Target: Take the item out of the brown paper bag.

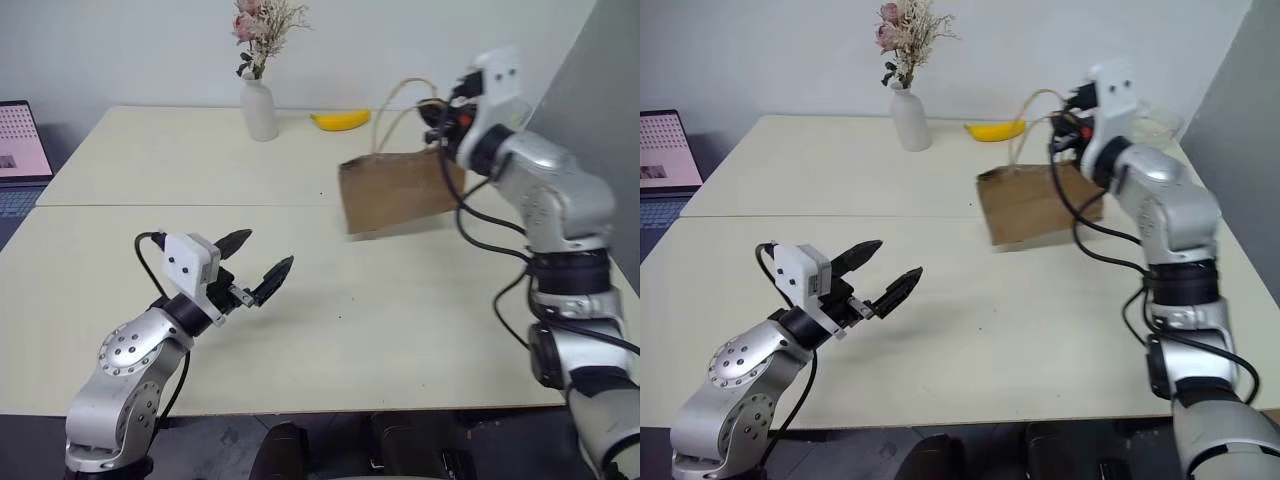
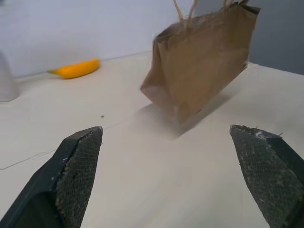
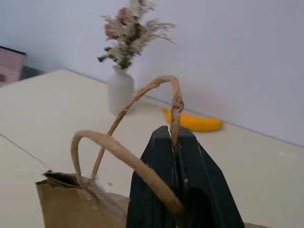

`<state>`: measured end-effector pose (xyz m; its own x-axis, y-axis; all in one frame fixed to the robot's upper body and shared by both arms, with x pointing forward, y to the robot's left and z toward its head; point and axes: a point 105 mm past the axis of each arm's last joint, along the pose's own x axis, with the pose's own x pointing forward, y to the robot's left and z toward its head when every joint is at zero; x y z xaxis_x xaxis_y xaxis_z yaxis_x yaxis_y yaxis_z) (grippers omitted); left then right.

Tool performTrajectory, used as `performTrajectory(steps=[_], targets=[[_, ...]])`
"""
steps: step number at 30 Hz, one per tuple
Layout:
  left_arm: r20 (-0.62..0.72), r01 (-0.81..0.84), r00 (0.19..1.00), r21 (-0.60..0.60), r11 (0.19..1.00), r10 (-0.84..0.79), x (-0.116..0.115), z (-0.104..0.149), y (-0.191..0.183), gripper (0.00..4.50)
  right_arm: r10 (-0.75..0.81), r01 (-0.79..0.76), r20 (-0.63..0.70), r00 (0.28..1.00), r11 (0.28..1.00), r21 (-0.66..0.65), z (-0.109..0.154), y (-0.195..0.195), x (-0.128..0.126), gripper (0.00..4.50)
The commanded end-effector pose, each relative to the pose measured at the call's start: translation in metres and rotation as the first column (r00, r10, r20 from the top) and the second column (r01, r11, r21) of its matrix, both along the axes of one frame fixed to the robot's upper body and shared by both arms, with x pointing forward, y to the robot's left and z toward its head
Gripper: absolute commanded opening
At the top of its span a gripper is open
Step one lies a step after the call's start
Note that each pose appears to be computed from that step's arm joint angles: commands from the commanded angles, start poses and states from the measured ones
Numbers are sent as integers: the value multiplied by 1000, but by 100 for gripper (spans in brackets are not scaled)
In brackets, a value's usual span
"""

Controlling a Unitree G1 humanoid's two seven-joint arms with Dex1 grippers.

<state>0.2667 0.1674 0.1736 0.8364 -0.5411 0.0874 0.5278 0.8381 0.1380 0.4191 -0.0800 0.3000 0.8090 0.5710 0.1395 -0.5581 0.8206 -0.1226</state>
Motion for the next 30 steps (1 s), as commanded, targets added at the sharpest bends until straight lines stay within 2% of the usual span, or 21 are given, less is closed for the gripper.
performTrajectory(steps=[1,9,19,30], targets=[[82,-52,995,16,999,50,-8,15,7,450,68,-70,65,996,997,20,16,30,-1,2],[80,-144,987,31,989,141,-15,8,25,450,147,-147,11,989,988,36,-14,65,-14,2],[79,-100,992,61,993,95,-9,9,21,450,145,-143,-61,988,989,40,-34,59,-43,2],[80,-14,997,64,998,9,-1,12,5,450,101,-104,-52,994,992,-68,-47,45,-37,2]])
